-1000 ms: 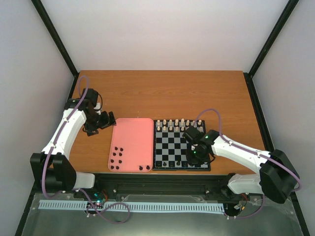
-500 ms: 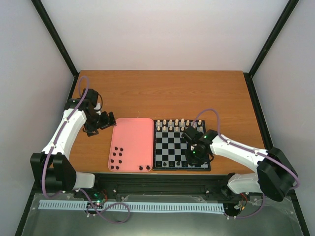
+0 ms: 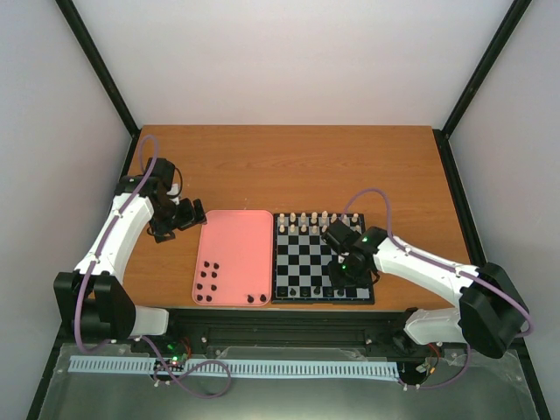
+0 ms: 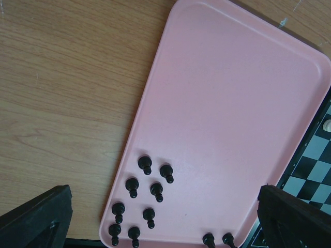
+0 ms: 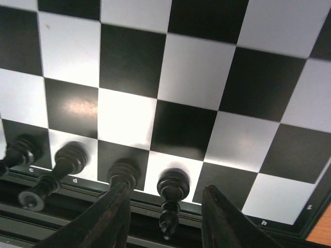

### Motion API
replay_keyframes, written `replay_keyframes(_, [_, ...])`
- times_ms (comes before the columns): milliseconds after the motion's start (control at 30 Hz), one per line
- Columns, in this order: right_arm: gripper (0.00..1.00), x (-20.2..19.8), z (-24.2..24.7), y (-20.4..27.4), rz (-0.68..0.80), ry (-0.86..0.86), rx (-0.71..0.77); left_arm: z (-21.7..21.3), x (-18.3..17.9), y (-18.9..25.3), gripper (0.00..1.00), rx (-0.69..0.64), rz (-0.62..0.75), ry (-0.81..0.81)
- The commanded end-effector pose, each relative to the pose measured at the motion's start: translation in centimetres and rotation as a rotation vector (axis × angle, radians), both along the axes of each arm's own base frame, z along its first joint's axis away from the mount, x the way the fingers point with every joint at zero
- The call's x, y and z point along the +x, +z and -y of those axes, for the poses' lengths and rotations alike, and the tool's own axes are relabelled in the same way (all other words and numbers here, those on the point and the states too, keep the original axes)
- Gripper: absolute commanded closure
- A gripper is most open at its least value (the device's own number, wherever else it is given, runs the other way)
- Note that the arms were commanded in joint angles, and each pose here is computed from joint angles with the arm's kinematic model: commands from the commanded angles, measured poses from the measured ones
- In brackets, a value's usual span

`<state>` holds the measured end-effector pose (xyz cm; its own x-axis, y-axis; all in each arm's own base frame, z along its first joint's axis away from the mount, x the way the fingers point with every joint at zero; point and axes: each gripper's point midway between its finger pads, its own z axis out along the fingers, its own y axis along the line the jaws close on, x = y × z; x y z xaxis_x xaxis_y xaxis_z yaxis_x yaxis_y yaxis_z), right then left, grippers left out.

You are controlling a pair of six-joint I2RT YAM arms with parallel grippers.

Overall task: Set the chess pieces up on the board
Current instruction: Place the chess piece on the chessboard, then pick up the chess piece from the storage box.

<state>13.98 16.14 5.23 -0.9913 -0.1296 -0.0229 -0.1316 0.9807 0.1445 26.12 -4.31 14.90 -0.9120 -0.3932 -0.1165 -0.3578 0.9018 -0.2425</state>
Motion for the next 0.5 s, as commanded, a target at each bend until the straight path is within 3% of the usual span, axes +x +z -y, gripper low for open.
replay_keyframes(0, [0.57,1.8,0.0,2.6,0.099,-0.015,-0.018,0.0,0.4,0.3,0.00,-0.005,0.021,-0.008])
replay_keyframes(233, [0.50,4.9,-1.2,5.8,0.203,-0.020,-0.022,0.1,0.5,0.1,0.00,-0.010,0.014,-0.009])
replay_keyframes(467, [0.44,8.7,-6.7,10.0,0.314,0.073,0.056,0.4,0.9,1.4,0.00,-0.025,0.042,-0.015])
